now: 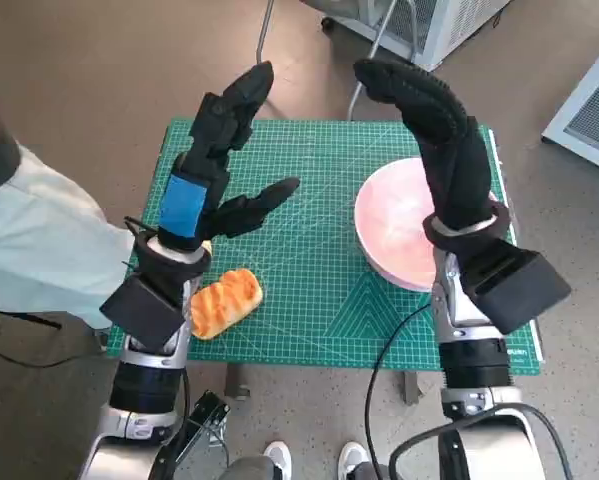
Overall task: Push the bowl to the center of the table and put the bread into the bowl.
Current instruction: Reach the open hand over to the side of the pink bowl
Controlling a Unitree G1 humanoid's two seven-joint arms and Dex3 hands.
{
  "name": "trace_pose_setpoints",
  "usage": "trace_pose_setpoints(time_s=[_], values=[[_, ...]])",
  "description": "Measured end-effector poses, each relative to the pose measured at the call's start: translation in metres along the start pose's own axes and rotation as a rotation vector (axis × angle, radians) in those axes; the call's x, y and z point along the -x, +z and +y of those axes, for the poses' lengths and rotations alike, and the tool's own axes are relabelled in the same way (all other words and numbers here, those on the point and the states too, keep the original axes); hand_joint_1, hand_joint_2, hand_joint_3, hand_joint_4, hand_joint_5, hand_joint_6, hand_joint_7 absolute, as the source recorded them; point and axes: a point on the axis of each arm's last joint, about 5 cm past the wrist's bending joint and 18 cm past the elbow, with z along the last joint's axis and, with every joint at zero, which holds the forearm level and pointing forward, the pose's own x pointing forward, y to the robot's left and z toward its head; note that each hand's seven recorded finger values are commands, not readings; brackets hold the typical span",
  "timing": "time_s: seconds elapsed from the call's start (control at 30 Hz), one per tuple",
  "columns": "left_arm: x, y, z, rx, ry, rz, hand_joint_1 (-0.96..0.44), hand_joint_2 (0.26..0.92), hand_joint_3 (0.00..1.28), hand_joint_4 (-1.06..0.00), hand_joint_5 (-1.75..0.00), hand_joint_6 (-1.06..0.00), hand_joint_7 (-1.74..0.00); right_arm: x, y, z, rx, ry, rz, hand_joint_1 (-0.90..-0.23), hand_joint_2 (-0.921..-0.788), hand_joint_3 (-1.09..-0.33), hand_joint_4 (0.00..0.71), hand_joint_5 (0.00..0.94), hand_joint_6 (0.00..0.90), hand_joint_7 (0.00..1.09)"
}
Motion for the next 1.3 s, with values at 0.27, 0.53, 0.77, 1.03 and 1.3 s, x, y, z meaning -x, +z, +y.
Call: trace_pose_setpoints(time_s=[0.27,0.53,0.77,1.03,1.3], values=[[0.003,-0.001,-0.001,0.004,0.000,0.011,-0.44,0.921,0.27,-0.25,0.00,-0.11,-0.50,0.0075,-0.002,-0.011,-0.001,-0.012,0.014,-0.661,-0.921,-0.803,0.240,0.004,-0.001,0.67],[0.006,-0.002,0.000,0.003,0.005,0.019,-0.44,0.921,0.27,-0.25,0.00,-0.11,-0.50,0.0313,-0.004,-0.048,0.042,-0.114,0.066,-0.661,-0.921,-0.807,0.238,0.003,-0.001,0.67],[0.011,-0.004,0.000,0.004,0.010,0.032,-0.44,0.921,0.27,-0.25,0.00,-0.11,-0.50,0.0567,-0.001,-0.075,0.133,-0.279,0.129,-0.649,-0.921,-0.838,0.231,0.000,-0.001,0.66],[0.014,-0.005,0.000,0.009,0.014,0.041,-0.43,0.921,0.27,-0.25,0.00,-0.11,-0.50,0.0925,-0.007,-0.094,0.231,-0.450,0.290,-0.615,-0.921,-0.844,0.212,0.000,-0.001,0.65],[0.014,-0.005,0.000,0.019,0.021,0.043,-0.43,0.921,0.27,-0.25,0.00,-0.11,-0.50,0.1251,-0.020,-0.094,0.233,-0.562,0.489,-0.572,-0.921,-0.897,0.192,0.001,-0.001,0.59]])
